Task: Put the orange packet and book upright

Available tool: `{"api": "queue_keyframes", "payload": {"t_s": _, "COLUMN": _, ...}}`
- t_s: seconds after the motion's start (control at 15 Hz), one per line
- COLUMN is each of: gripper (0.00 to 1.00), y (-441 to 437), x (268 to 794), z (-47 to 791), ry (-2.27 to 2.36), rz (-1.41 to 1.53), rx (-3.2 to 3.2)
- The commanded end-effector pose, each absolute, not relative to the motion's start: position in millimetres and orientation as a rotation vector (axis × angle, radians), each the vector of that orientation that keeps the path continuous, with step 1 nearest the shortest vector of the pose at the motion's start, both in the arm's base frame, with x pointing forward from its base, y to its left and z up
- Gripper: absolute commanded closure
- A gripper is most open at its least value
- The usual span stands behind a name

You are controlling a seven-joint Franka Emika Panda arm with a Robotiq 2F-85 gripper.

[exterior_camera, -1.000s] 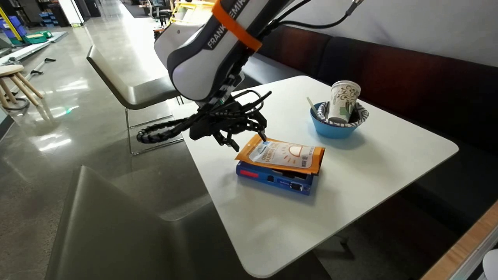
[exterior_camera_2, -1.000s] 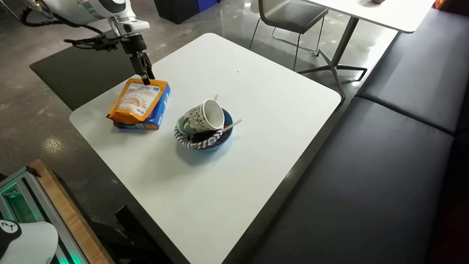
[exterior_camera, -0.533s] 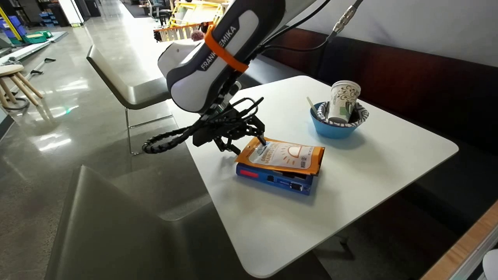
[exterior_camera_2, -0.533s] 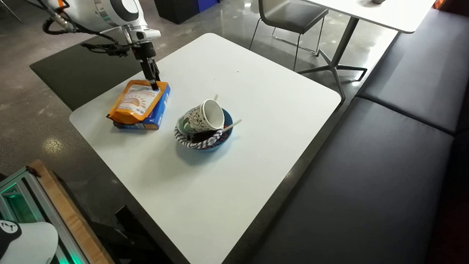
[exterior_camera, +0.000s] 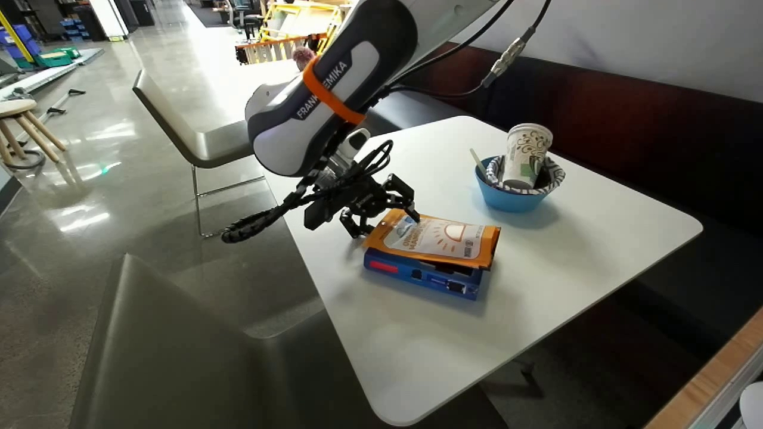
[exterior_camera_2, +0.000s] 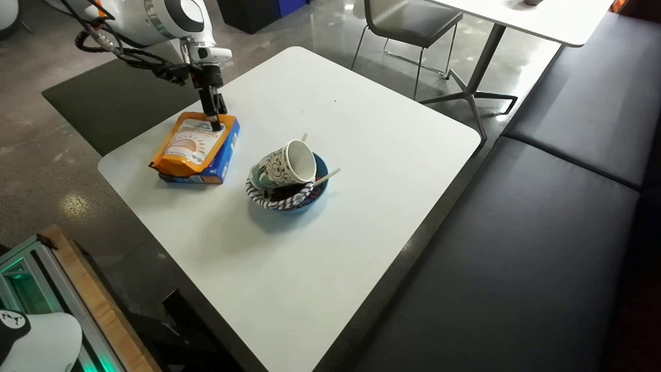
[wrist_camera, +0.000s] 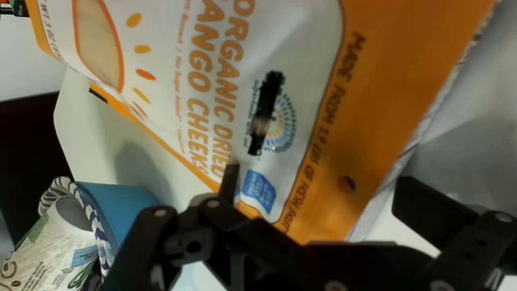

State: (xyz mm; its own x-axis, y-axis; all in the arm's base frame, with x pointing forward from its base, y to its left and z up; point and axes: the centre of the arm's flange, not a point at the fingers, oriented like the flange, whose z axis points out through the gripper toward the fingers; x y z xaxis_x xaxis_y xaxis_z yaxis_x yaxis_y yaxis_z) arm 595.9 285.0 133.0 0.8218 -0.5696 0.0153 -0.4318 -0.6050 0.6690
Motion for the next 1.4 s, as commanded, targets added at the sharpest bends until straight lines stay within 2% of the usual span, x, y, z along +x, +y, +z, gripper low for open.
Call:
{"api": "queue_keyframes", "payload": {"t_s": 0.0, "gripper": 0.35, "y": 292.4, "x": 606.5, "z": 120.0, "ry": -0.717, "rz": -0.318, "rx": 2.286}}
{"api": "queue_keyframes", "payload": {"t_s": 0.13, "gripper": 0.52, "y": 293.7, "x": 607.9, "z": 121.0, "ry": -0.715, "rz": -0.327, "rx": 2.288}}
{"api": "queue_keyframes", "payload": {"t_s": 0.53, "gripper": 0.92, "y": 296.6, "x": 608.9, "z": 127.8, "ry": -0.717, "rz": -0.339, "rx": 2.273}}
{"api": "queue_keyframes", "payload": {"t_s": 0.87, "gripper": 1.0, "y": 295.9, "x": 608.7, "z": 130.1, "ry": -0.722, "rz": -0.351, "rx": 2.273}}
{"api": "queue_keyframes", "payload": {"t_s": 1.33, "gripper": 0.98, "y": 300.2, "x": 606.3, "z": 147.6, "ry": -0.727, "rz": -0.331, "rx": 2.314}}
